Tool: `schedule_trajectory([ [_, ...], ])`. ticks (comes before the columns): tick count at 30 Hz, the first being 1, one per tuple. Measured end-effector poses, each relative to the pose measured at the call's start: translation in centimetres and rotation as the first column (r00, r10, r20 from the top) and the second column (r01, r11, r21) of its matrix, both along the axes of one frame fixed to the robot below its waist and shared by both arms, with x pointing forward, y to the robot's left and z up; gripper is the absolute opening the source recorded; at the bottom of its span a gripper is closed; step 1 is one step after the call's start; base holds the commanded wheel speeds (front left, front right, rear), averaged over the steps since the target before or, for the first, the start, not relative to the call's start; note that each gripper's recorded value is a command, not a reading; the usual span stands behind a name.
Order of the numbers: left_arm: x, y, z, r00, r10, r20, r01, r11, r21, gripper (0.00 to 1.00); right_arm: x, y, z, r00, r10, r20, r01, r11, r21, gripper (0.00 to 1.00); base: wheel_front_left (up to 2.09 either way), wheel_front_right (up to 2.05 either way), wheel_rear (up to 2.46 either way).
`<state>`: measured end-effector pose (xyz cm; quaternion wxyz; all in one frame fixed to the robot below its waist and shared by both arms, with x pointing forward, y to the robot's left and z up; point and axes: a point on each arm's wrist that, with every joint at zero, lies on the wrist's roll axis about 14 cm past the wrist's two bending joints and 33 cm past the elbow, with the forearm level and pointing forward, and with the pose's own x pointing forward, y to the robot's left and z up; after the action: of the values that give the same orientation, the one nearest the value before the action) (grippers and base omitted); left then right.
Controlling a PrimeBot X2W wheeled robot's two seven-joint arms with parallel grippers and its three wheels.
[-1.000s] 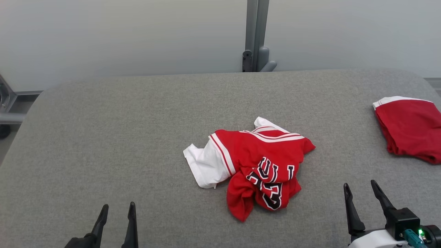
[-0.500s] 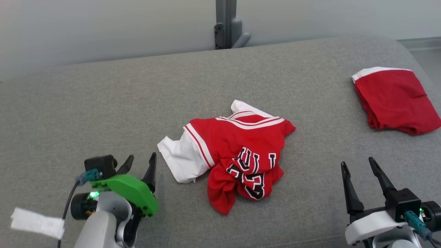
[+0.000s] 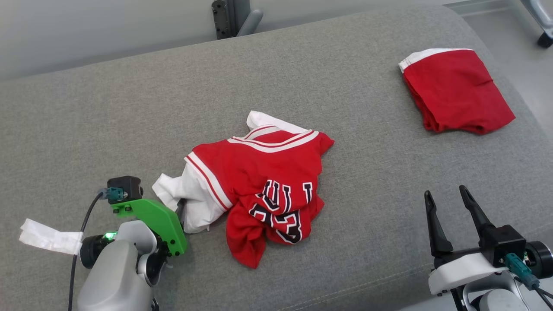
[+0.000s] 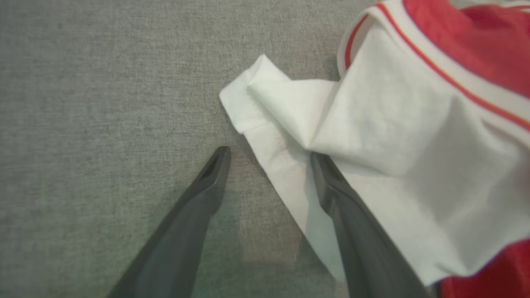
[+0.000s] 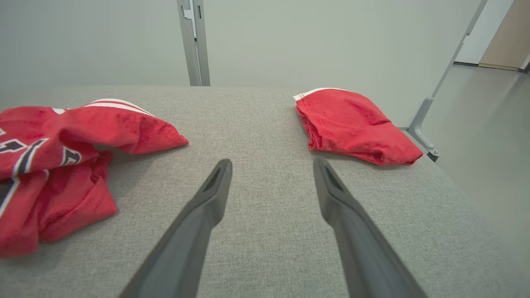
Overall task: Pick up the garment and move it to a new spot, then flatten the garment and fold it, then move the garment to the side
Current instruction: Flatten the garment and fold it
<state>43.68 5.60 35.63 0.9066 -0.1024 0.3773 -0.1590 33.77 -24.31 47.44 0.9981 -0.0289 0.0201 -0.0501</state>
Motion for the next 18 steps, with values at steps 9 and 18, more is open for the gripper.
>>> schedule_trajectory([
  [9, 1.2, -0.3, 2.0, 0.992, 0.106, 0.063, -0.094, 0.982, -0.165, 0.0, 0.0, -0.1, -0.2, 1.0, -0.007, -0.003, 0.007, 1.0, 0.011, 1.0, 0.0, 0.0, 0.0],
  [18, 7.7, 6.1, 14.1, 0.835, 0.381, 0.396, -0.253, 0.907, -0.337, 0.0, 0.9, 2.1, -0.1, 0.998, 0.065, 0.009, -0.066, 0.998, 0.022, 1.0, 0.0, 0.0, 0.0],
])
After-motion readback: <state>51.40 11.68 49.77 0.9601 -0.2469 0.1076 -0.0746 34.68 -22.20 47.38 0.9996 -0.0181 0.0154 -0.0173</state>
